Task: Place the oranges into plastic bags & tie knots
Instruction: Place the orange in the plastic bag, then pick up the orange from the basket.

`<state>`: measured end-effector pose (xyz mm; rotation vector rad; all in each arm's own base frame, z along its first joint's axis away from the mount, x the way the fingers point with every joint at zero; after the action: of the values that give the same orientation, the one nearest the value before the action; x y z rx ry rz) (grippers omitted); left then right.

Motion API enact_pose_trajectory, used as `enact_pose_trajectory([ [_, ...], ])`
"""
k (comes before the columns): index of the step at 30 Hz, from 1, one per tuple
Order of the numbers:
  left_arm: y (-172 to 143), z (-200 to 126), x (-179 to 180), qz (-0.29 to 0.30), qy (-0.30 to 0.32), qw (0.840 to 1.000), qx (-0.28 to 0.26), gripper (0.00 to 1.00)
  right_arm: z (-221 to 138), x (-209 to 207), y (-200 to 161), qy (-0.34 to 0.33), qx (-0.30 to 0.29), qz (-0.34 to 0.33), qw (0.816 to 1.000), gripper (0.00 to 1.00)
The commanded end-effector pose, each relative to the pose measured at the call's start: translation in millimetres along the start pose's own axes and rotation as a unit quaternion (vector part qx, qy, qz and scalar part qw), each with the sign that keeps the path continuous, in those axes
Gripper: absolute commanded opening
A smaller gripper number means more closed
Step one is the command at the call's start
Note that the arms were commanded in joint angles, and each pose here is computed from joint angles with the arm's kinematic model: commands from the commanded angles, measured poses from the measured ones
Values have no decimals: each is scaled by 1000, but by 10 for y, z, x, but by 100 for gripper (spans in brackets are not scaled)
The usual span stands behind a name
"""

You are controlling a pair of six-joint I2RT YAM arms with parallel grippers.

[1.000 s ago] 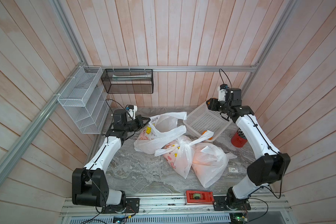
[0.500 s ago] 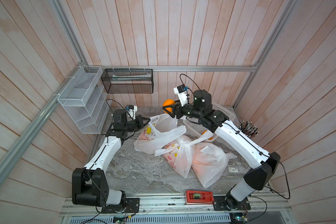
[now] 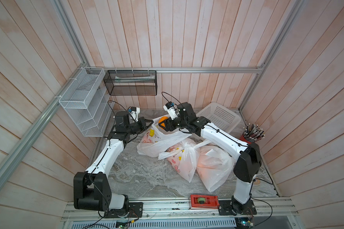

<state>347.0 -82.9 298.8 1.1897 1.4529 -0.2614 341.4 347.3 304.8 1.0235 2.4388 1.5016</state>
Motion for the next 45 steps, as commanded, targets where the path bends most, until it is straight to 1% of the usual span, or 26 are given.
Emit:
enact_pose_trajectory([
  [1, 89, -15, -70, 8, -7, 1000, -9, 0, 20, -63, 41, -32, 5, -14, 999, 74],
  [5, 86, -7, -58, 7, -7, 1000, -6, 0, 60, -35, 57, -10, 11, -10, 1000, 87],
  [8, 85, -1, -52, 6, -7, 1000, -6, 0, 29, 10, 86, 7, 2, -8, 1000, 93],
  [12, 93, 1, -45, 5, -10, 1000, -7, 0, -12, 54, 103, 26, -1, -4, 1000, 94],
  [19, 97, 19, -41, 2, -11, 1000, -5, 0, -208, 237, 159, 92, -26, 5, 995, 94],
  [24, 100, 36, -26, 0, -10, 1000, -4, 0, -351, 387, 210, 142, -39, 6, 989, 94],
  [28, 101, 44, -18, -2, -13, 1000, -5, 0, -434, 494, 227, 193, -49, 12, 980, 94],
  [32, 92, 37, -6, -2, -8, 1000, -6, 0, -576, 564, 294, 213, -64, 2, 975, 94],
  [34, 89, 38, 2, -3, -7, 1000, -6, 0, -631, 587, 309, 217, -73, -5, 973, 96],
  [38, 89, 38, 0, -4, -11, 1000, -6, 0, -524, 554, 223, 220, -55, 1, 974, 96],
  [45, 108, 24, -44, 4, -14, 1000, -11, 0, -252, 501, -81, 234, -12, 35, 972, 96],
])
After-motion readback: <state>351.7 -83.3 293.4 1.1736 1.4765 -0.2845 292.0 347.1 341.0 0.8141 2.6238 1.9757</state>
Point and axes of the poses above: each gripper's point midway between its finger pads, its own z axis out along the fingers, its own x axis along the line the jaws close on, y = z × x, the point moved 9 cm from there along -z, back along the fingers, and after that the axes turned 3 degrees about -z, right-handed, at the moved point
